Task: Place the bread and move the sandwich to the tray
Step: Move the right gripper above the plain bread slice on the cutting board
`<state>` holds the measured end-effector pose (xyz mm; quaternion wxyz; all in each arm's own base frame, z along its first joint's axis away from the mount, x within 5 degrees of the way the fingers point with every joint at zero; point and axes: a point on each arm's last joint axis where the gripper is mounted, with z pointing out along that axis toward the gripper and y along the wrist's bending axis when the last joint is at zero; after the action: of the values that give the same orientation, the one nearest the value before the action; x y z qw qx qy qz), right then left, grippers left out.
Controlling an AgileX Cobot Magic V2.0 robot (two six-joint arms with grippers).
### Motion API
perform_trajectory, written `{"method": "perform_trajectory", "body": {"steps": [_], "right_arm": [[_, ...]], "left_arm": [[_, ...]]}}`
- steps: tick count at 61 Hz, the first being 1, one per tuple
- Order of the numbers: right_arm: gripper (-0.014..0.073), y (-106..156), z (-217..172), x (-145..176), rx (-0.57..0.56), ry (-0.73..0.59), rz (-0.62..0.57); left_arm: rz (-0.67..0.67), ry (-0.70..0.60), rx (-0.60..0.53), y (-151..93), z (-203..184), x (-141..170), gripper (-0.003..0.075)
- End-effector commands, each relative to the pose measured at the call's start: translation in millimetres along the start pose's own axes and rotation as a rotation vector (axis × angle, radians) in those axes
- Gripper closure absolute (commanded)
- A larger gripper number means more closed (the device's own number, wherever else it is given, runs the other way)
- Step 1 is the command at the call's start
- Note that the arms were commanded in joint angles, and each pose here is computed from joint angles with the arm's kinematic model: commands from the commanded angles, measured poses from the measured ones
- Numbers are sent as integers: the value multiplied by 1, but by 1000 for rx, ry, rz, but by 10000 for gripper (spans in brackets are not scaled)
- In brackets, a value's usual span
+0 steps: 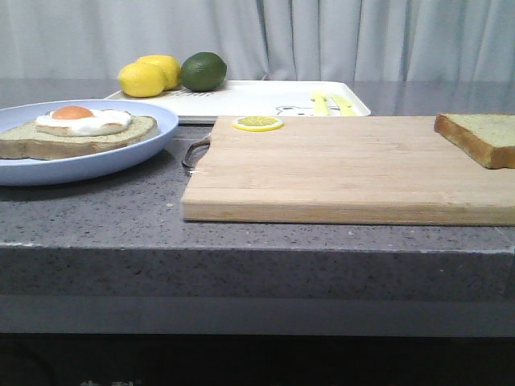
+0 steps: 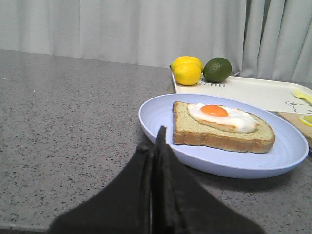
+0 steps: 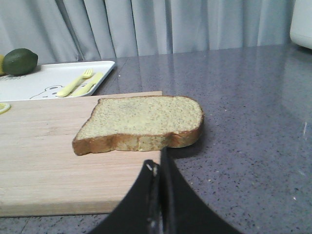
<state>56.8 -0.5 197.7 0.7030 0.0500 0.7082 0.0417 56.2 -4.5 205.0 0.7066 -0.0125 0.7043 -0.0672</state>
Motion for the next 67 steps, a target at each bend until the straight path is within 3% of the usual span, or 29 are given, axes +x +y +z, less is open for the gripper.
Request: {"method": "perform_trajectory", "body": {"steps": [1, 42, 52, 67], "right_arm": [[664, 1, -2, -9, -4, -99, -16], [664, 1, -2, -10, -5, -112, -16], [664, 2, -4, -21, -8, -128, -15], [664, 10, -21, -73, -17, -168, -16]], "left_arm": [[-8, -108, 18, -1, -2, -9, 741], [6, -140, 20, -1, -3, -11, 741], [3, -313, 34, -3, -7, -32, 741], [4, -390, 48, -10, -24, -86, 741]]}}
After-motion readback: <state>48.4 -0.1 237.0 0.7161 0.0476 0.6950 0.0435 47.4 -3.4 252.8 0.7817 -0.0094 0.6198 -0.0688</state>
